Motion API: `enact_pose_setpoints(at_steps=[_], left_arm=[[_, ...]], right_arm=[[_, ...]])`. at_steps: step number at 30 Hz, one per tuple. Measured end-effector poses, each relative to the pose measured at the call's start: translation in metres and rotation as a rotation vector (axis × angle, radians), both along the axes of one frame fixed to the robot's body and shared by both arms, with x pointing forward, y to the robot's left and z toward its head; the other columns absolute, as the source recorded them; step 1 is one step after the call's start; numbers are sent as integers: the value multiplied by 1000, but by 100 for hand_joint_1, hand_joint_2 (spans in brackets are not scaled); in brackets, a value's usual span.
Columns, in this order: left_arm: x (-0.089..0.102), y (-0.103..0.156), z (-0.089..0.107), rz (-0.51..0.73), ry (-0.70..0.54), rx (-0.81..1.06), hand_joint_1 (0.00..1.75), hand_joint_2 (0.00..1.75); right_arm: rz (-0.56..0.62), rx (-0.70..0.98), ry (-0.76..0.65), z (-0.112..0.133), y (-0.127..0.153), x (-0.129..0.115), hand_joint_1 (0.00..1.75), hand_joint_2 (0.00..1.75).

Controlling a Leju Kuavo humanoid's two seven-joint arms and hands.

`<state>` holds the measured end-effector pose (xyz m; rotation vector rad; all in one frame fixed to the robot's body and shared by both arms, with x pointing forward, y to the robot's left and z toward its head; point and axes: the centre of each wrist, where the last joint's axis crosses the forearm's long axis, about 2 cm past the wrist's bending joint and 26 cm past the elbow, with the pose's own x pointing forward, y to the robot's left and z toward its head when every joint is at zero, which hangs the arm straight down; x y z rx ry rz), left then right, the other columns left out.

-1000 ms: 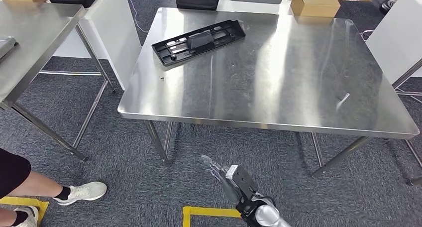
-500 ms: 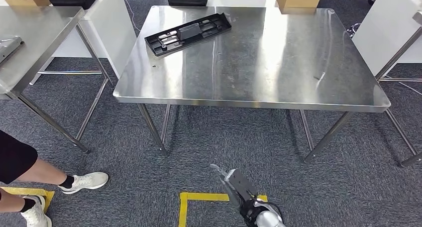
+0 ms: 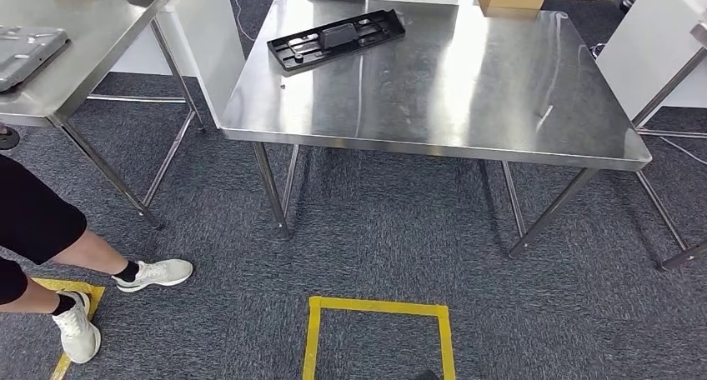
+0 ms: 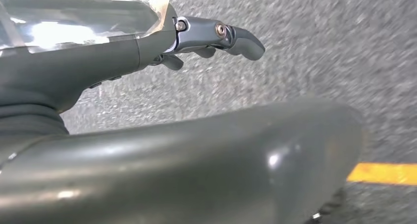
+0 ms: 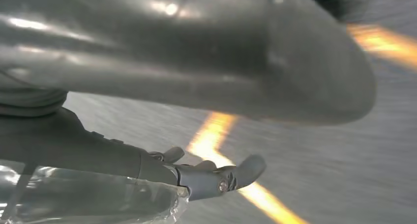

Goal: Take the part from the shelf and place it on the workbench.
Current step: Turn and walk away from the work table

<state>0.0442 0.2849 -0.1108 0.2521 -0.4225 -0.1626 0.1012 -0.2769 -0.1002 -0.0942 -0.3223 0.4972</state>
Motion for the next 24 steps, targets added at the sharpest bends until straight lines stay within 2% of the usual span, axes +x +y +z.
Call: enact_pose_setpoints(at_steps=[3, 5, 9, 18, 22, 24], left_arm=[[0, 0, 0, -1, 6, -9, 0, 0], [0, 1, 0, -1, 8, -12, 0, 0], [3, 3, 0, -1, 7, -16, 0, 0], [2, 6, 0, 1, 17, -17, 0, 0], [3, 7, 0, 0, 12, -25, 0, 0], [5, 8, 0, -2, 2, -25, 0, 0]], right_arm=[[-80, -23, 112, -7, -13, -29, 0, 0], [-118, -28, 141, -8, -17, -39, 0, 0], [-155, -26, 153, -9, -17, -41, 0, 0], [-142, -27, 188, -11, -11, -52, 0, 0], [-112, -29, 193, -11, -8, -53, 0, 175], [-101, -36, 190, -11, -7, -53, 0, 175]])
